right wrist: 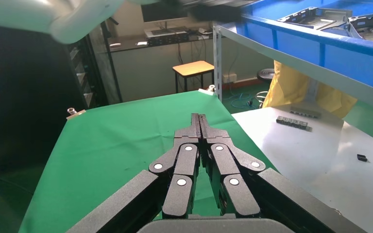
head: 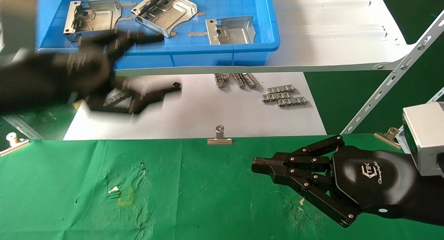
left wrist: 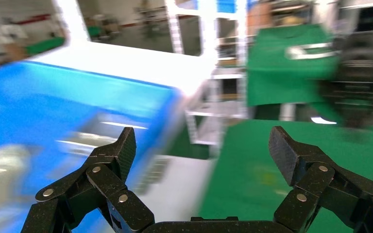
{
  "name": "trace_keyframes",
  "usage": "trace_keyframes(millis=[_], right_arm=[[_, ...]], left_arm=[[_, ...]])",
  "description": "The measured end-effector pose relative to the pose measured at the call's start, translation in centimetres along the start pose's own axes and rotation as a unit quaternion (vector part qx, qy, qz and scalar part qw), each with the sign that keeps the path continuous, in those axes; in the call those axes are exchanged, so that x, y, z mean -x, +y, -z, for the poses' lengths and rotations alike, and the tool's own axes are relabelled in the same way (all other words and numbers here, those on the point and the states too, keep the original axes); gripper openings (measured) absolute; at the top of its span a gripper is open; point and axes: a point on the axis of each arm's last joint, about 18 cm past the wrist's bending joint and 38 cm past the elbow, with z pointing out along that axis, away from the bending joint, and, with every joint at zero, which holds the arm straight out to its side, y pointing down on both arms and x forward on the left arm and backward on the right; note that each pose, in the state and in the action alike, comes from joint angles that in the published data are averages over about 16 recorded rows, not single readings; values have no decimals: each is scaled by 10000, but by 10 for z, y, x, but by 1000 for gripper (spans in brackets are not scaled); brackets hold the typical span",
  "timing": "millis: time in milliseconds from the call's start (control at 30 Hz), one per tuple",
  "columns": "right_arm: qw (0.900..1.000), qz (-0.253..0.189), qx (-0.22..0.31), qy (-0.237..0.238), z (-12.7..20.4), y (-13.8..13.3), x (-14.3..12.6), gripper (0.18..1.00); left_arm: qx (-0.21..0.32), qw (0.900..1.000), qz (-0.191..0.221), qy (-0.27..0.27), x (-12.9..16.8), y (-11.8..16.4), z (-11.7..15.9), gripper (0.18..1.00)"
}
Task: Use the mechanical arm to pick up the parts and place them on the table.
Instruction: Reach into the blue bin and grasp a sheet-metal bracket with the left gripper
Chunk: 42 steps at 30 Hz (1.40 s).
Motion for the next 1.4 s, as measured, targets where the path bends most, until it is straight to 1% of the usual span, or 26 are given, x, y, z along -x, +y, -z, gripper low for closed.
trace_keyframes(millis=[133, 267, 400, 567, 700, 867, 1067, 1133, 1267, 1333, 1400], right_arm=[[10000, 0, 0, 0, 0, 0, 0, 192], [10000, 0, 0, 0, 0, 0, 0, 192], [10000, 0, 0, 0, 0, 0, 0, 192], [10000, 0, 0, 0, 0, 0, 0, 192], [10000, 0, 0, 0, 0, 0, 0, 194], [10000, 0, 0, 0, 0, 0, 0, 205], [10000, 0, 0, 0, 0, 0, 0, 241], [10000, 0, 0, 0, 0, 0, 0, 255], [10000, 0, 0, 0, 0, 0, 0, 311], [10000, 0, 0, 0, 0, 0, 0, 334], [10000, 0, 0, 0, 0, 0, 0, 376]], left_arm=[[59, 9986, 59, -525, 47, -8, -23, 1001], [214, 9936, 178, -1097, 89, -11, -46, 1001], [466, 9843, 285, -1681, 122, -8, -65, 1001], [829, 9689, 341, -2307, 149, 0, -81, 1001], [1073, 9588, 343, -2609, 159, 6, -89, 999], [1271, 9521, 367, -2756, 164, 11, -94, 991], [1378, 9502, 432, -2762, 163, 13, -96, 968], [1396, 9501, 441, -2755, 163, 14, -96, 949], [1431, 9497, 435, -2751, 163, 15, -96, 914], [1445, 9494, 432, -2754, 163, 16, -95, 882], [1454, 9492, 428, -2756, 163, 16, -95, 853]])
